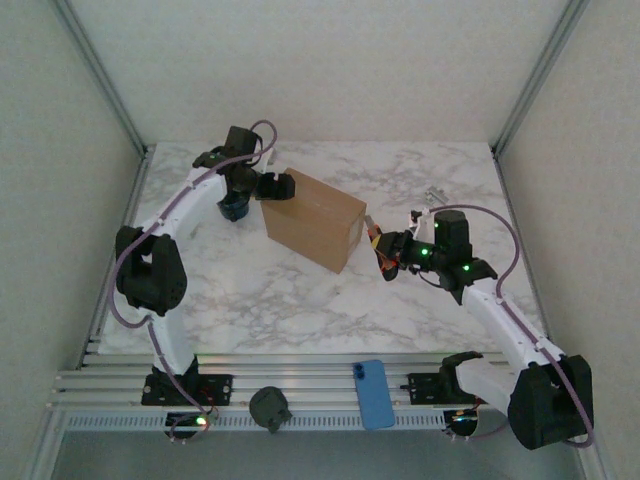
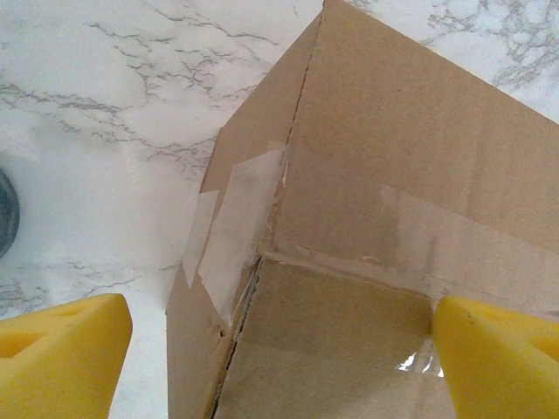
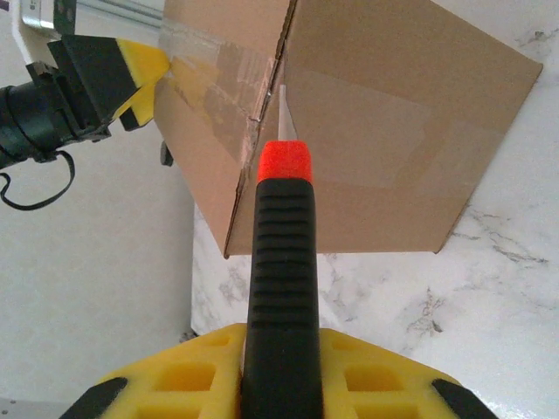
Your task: Unpack the express box
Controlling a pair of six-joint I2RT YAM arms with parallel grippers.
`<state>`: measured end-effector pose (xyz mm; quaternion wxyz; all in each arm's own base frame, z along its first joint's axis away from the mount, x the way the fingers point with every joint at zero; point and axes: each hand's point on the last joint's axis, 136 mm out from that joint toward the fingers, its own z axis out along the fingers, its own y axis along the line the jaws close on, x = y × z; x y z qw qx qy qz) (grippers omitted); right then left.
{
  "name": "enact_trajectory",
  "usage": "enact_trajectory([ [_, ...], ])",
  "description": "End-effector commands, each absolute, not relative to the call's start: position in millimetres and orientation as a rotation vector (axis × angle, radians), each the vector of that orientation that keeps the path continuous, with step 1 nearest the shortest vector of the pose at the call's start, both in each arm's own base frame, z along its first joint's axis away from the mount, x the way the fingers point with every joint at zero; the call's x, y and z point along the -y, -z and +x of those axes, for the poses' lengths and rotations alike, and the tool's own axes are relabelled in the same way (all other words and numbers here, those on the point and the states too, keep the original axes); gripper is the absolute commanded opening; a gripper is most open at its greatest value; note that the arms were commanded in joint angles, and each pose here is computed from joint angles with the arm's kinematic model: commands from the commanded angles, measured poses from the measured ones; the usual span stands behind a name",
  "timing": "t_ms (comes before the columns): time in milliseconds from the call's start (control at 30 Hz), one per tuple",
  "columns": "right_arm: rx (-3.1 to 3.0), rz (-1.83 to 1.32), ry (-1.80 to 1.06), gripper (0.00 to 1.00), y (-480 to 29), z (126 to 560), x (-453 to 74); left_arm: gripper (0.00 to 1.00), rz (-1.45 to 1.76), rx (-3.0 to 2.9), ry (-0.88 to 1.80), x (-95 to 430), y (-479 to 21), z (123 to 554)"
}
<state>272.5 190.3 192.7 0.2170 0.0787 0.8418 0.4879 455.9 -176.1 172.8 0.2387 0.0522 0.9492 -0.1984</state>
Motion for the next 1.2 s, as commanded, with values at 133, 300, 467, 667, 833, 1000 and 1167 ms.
enact_trajectory([
  [133,-2.286,0.225,-1.368,0.0,-199.3,284.0,-191.2,0.89,0.143,-2.658,0.543,179.8,-160.5,447.2],
  [300,-2.282,0.223,-1.376,0.0,-201.3,285.4,-192.2,0.89,0.142,-2.659,0.542,179.3,-160.6,446.8],
  [467,-2.277,0.221,-1.391,0.0,-201.4,286.0,-193.8,0.89,0.144,-2.661,0.542,179.8,-159.7,446.9],
  [667,-2.27,0.22,-1.402,0.0,-203.8,286.1,-194.7,0.89,0.143,-2.662,0.542,179.8,-159.3,447.0],
  [833,-2.273,0.227,-1.411,0.0,-201.4,285.8,-195.2,0.89,0.141,-2.662,0.539,179.4,-159.3,447.1],
  [1000,-2.28,0.25,-1.421,0.0,-196.0,286.2,-195.5,0.89,0.143,-2.662,0.541,179.7,-159.0,447.4],
  [1167,-2.286,0.26,-1.425,0.0,-192.6,287.0,-196.0,0.89,0.142,-2.663,0.539,179.1,-159.0,447.4],
])
